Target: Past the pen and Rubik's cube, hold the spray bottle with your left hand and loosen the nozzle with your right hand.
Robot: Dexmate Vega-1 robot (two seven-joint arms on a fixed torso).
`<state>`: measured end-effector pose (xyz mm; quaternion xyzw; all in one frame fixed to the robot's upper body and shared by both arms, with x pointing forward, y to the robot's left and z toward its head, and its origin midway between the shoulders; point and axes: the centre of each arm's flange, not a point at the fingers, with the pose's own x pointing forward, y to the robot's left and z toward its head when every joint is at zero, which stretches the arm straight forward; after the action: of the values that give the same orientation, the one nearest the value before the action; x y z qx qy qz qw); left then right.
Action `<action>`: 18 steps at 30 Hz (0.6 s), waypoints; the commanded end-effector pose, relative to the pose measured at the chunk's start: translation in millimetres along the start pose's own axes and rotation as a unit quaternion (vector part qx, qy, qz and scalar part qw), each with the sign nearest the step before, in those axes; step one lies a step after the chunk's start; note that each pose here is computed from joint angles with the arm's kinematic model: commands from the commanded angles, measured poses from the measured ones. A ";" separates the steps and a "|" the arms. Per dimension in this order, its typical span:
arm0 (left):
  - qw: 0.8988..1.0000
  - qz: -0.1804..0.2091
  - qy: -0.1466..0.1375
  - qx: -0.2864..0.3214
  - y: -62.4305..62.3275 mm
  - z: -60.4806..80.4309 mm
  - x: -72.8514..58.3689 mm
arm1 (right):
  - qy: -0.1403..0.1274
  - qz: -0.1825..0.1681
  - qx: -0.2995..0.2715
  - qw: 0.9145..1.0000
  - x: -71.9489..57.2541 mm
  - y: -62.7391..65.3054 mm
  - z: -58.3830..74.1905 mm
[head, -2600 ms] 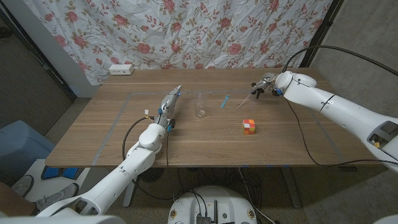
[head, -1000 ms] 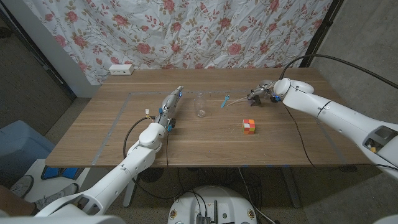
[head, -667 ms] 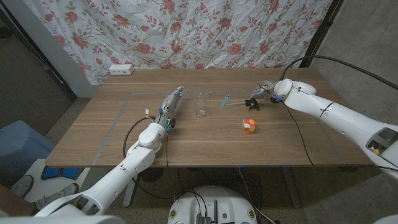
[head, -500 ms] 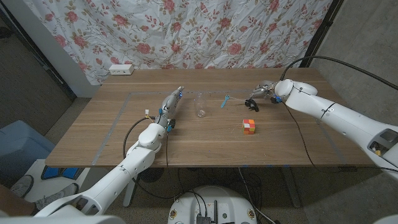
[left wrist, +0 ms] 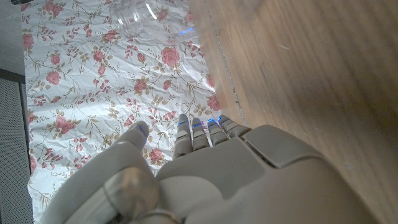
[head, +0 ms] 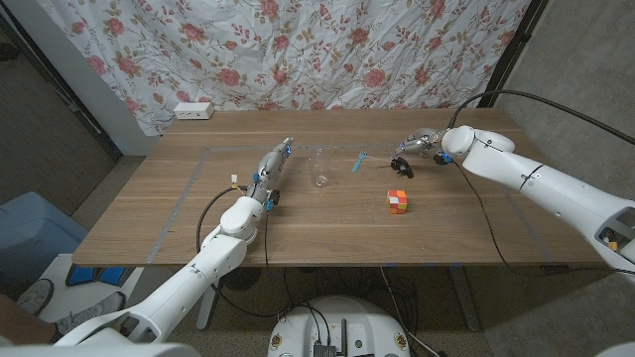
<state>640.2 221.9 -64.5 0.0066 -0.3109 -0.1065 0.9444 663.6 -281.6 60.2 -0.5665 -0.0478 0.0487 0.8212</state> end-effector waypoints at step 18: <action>1.000 0.001 -0.016 0.009 4.2 9.9 -2.8 | -0.090 -0.027 0.070 0.993 -13.4 4.4 -26.4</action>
<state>636.2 224.1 -60.1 0.0124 -0.3200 -0.1061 0.9414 656.8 -293.1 52.1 -0.5415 -0.0858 0.0762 0.8328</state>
